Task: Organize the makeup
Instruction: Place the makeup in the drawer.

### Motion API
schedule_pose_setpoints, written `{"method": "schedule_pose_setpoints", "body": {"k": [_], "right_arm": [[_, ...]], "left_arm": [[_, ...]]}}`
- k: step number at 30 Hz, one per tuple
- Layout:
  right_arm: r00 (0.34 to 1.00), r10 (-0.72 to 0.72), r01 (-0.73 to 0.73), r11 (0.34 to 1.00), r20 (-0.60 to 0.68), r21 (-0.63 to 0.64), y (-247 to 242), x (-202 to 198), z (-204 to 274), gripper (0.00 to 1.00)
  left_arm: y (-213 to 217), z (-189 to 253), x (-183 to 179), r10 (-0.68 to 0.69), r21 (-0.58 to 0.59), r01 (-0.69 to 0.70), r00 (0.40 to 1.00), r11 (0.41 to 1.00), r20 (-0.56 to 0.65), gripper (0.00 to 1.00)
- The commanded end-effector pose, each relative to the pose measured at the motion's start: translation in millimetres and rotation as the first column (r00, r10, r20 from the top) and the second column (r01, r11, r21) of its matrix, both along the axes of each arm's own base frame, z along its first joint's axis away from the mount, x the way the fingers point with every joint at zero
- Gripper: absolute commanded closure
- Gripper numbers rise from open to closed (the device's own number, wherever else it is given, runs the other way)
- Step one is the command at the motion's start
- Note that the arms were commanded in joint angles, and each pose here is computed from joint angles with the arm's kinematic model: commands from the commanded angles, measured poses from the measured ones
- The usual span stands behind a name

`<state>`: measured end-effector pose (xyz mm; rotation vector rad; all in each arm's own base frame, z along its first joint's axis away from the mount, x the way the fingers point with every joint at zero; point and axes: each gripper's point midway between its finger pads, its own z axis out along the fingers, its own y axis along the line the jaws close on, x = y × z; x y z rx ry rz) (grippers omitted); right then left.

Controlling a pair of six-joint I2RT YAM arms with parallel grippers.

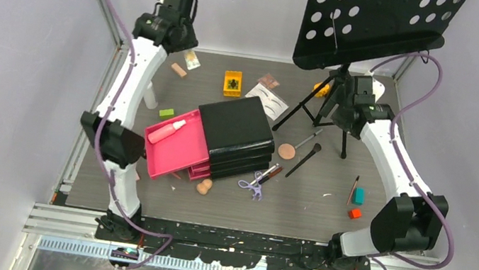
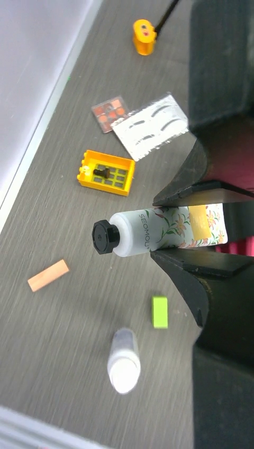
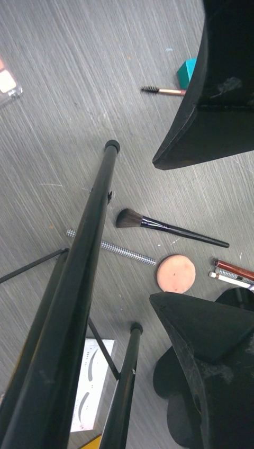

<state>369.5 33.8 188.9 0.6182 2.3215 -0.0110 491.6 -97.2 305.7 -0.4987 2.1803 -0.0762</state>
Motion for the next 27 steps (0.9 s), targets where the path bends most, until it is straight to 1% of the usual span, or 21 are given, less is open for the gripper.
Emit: {"method": "schedule_pose_setpoints", "body": {"k": [1, 4, 6, 8, 11, 14, 19, 21, 24, 26, 27], "right_arm": [[0.996, 0.026, -0.03, 0.999, 0.087, 0.039, 9, 25, 18, 0.1], [0.995, 0.026, -0.03, 0.999, 0.093, 0.042, 9, 26, 20, 0.1], [0.995, 0.016, -0.02, 0.999, 0.095, 0.037, 5, 24, 20, 0.1], [0.994, 0.007, -0.011, 0.999, 0.106, 0.035, 3, 19, 21, 0.1], [0.99, -0.003, -0.003, 0.999, 0.14, 0.038, -1, 9, 27, 0.1], [0.986, -0.019, 0.013, 0.999, 0.167, 0.034, -7, -2, 33, 0.1], [0.979, -0.04, 0.032, 0.999, 0.202, 0.042, -15, -22, 41, 0.09], [0.978, -0.034, 0.027, 0.999, 0.207, 0.038, -16, -30, 42, 0.09], [0.971, -0.06, 0.054, 0.998, 0.231, 0.035, -22, -41, 45, 0.08], [0.97, -0.069, 0.062, 0.997, 0.234, 0.036, -24, -47, 42, 0.08], [0.969, -0.072, 0.065, 0.997, 0.234, 0.037, -24, -50, 42, 0.08]], "left_arm": [[13, 30, -40, -0.119, 0.096, 0.117, 0.993, 0.988, 0.019, 0.67], [20, 23, -70, -0.142, 0.11, 0.142, 0.99, 0.984, -0.012, 0.67], [23, 23, -87, -0.174, 0.121, 0.174, 0.985, 0.977, -0.009, 0.67], [26, 31, -108, -0.218, 0.143, 0.212, 0.976, 0.967, 0.027, 0.67], [30, 31, -130, -0.289, 0.19, 0.274, 0.956, 0.943, 0.055, 0.68], [31, 29, -150, -0.33, 0.198, 0.311, 0.941, 0.93, 0.07, 0.69], [29, 16, -191, -0.409, 0.196, 0.396, 0.912, 0.897, 0.029, 0.7], [27, 14, -206, -0.458, 0.219, 0.443, 0.888, 0.869, 0.022, 0.71], [22, 5, -225, -0.559, 0.263, 0.538, 0.829, 0.801, 0.01, 0.73], [18, -1, -235, -0.657, 0.328, 0.62, 0.754, 0.713, 0.003, 0.76], [14, -7, -240, -0.7, 0.34, 0.661, 0.714, 0.669, -0.012, 0.78]]}}
